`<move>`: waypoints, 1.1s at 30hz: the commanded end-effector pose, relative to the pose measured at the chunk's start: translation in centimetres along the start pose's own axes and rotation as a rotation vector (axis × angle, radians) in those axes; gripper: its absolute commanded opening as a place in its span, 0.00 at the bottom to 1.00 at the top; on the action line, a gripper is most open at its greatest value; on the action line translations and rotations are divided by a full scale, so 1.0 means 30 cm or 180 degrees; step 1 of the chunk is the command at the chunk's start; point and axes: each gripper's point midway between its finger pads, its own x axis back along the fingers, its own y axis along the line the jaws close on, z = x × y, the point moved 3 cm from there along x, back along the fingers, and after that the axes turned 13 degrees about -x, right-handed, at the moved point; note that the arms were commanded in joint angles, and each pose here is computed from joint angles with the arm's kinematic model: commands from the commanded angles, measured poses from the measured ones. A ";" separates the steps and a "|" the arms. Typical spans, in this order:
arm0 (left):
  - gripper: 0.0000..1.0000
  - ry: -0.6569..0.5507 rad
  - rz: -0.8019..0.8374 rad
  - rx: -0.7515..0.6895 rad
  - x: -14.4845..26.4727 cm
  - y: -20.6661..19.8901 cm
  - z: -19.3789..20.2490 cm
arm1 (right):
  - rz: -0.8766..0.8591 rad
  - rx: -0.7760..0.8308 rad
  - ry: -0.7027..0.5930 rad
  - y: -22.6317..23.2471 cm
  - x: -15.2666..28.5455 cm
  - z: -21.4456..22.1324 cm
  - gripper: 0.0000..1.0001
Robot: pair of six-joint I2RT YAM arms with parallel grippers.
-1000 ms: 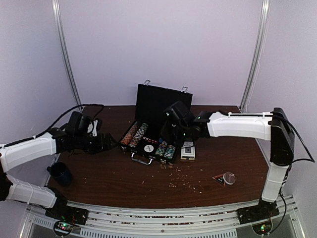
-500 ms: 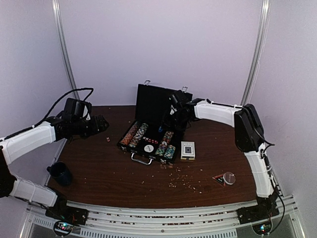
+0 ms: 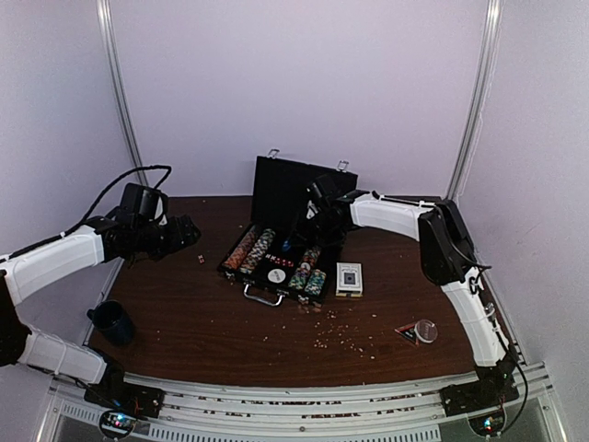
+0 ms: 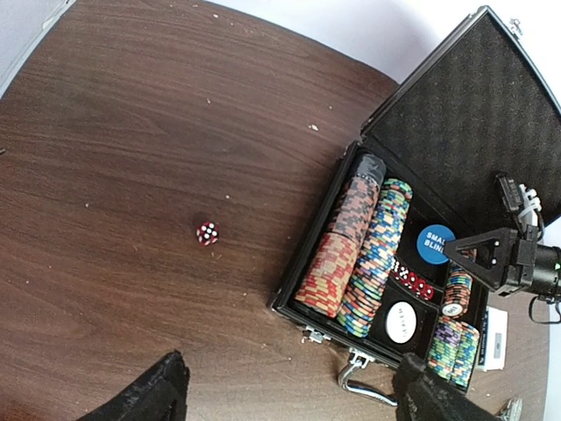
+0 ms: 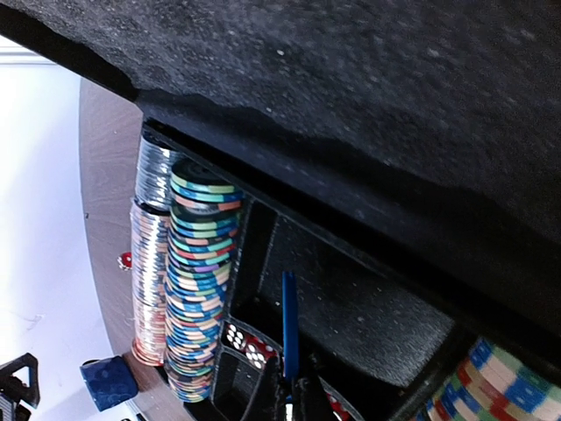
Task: Pack up texas hold em set
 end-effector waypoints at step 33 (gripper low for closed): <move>0.84 0.0046 0.0010 -0.0126 -0.001 0.014 0.027 | 0.0513 0.0010 -0.0471 -0.039 0.063 -0.079 0.26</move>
